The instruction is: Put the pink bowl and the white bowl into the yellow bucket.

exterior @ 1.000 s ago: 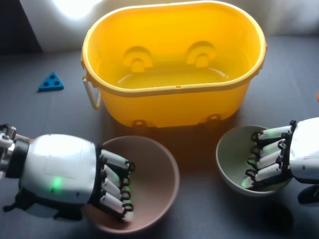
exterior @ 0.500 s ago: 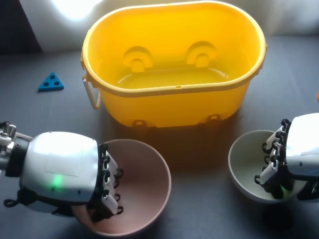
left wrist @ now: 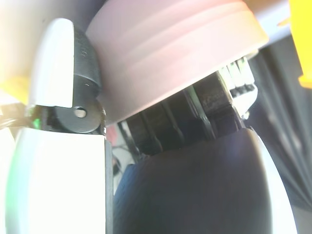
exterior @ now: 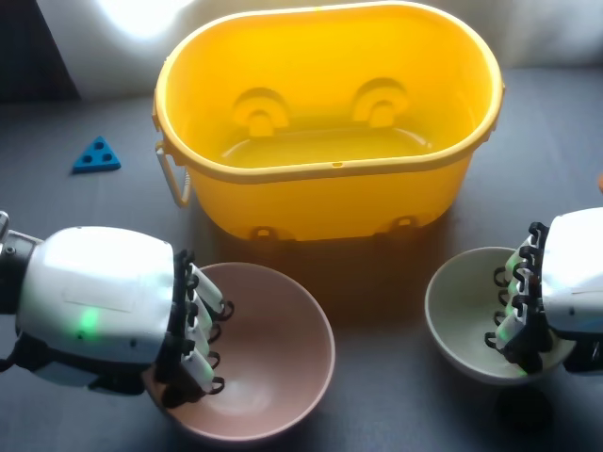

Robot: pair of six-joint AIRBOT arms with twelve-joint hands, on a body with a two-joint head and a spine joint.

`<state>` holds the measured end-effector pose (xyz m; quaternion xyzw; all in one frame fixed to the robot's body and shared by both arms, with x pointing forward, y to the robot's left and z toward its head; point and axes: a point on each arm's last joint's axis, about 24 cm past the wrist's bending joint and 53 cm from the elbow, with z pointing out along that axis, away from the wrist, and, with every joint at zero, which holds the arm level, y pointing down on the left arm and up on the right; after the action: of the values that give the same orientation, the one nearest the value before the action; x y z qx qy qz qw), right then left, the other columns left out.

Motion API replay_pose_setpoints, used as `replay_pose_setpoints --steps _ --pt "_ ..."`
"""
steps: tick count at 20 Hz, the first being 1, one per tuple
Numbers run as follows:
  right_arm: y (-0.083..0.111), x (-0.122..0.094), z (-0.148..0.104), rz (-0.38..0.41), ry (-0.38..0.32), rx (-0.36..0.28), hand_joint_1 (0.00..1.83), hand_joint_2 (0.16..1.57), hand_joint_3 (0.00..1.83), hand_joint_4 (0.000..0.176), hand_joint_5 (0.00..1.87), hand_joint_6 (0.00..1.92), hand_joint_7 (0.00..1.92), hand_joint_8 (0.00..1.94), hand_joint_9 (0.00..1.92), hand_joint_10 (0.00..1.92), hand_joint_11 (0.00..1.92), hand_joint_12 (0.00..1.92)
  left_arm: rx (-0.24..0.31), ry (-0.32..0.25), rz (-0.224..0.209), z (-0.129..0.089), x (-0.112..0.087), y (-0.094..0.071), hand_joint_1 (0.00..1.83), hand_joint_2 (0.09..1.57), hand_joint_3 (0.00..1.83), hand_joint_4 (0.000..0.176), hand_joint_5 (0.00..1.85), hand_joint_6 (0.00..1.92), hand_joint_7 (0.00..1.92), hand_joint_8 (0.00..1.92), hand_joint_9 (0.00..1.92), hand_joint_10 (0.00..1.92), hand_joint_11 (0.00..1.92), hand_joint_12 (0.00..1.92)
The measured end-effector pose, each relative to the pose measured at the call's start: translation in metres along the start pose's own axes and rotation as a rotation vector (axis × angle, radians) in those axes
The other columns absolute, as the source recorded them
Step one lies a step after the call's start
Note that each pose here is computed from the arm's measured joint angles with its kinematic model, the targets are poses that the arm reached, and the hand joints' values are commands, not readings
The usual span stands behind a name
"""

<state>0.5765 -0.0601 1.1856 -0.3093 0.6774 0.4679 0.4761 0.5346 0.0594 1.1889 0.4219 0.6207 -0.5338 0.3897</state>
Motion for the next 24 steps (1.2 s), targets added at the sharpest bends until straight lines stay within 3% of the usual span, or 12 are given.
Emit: replay_pose_setpoints --steps 5,9,12,14,17,19,22,24 --pt "0.023 -0.025 -0.010 -0.059 -0.051 -0.094 1.40 1.04 0.00 0.000 1.03 0.87 1.14 0.60 1.13 0.88 0.93 0.89 0.051 -0.038 -0.037 -0.004 -0.013 -0.012 1.38 1.09 0.00 0.000 0.92 0.94 1.05 0.87 1.00 1.12 0.82 1.08" --pt "0.035 -0.038 -0.016 -0.091 -0.080 -0.140 1.39 1.05 0.00 0.000 1.04 0.85 1.09 0.68 1.12 0.92 0.92 0.87 0.072 -0.070 -0.049 -0.013 -0.028 -0.017 1.39 1.07 0.00 0.000 0.96 0.90 1.13 0.74 1.00 1.07 0.81 1.03" --pt "0.041 -0.049 -0.021 -0.116 -0.103 -0.162 1.39 1.07 0.00 0.000 1.01 0.92 1.03 0.78 1.05 1.01 0.85 0.94 0.089 -0.088 -0.079 -0.017 -0.035 -0.019 1.38 1.08 0.00 0.000 0.95 0.91 1.11 0.78 0.99 1.09 0.81 1.05" --pt "0.050 -0.060 -0.024 -0.145 -0.127 -0.193 1.39 1.05 0.00 0.000 1.02 0.88 1.10 0.66 1.11 0.93 0.91 0.92 0.103 -0.125 -0.087 -0.025 -0.050 -0.023 1.39 1.07 0.00 0.000 0.96 0.90 1.10 0.79 1.02 1.06 0.83 1.06" --pt "0.059 -0.072 -0.030 -0.148 -0.147 -0.223 1.39 1.05 0.00 0.000 1.04 0.87 1.11 0.65 1.09 0.93 0.90 0.91 0.127 -0.150 -0.093 -0.030 -0.061 -0.028 1.39 1.07 0.00 0.000 0.96 0.89 1.10 0.81 1.01 1.06 0.84 1.04" --pt "0.068 -0.072 -0.034 -0.157 -0.142 -0.254 1.40 1.04 0.00 0.000 1.03 0.85 1.17 0.55 1.13 0.89 0.92 0.92 0.135 -0.156 -0.100 -0.034 -0.066 -0.031 1.39 1.08 0.00 0.000 0.93 0.93 1.08 0.83 1.00 1.09 0.83 1.04" --pt "0.076 -0.064 -0.036 -0.197 -0.113 -0.285 1.39 1.05 0.00 0.000 1.05 0.86 1.11 0.65 1.11 0.90 0.92 0.92 0.134 -0.210 -0.113 -0.044 -0.083 -0.029 1.39 1.09 0.00 0.000 0.93 0.92 1.08 0.86 0.99 1.10 0.80 1.02" --pt "0.081 -0.070 -0.037 -0.232 -0.138 -0.297 1.39 1.05 0.00 0.000 1.02 0.89 1.12 0.65 1.13 0.87 0.95 0.89 0.135 -0.220 -0.110 -0.049 -0.088 -0.029 1.39 1.08 0.00 0.000 0.95 0.91 1.09 0.82 1.01 1.07 0.83 1.01"
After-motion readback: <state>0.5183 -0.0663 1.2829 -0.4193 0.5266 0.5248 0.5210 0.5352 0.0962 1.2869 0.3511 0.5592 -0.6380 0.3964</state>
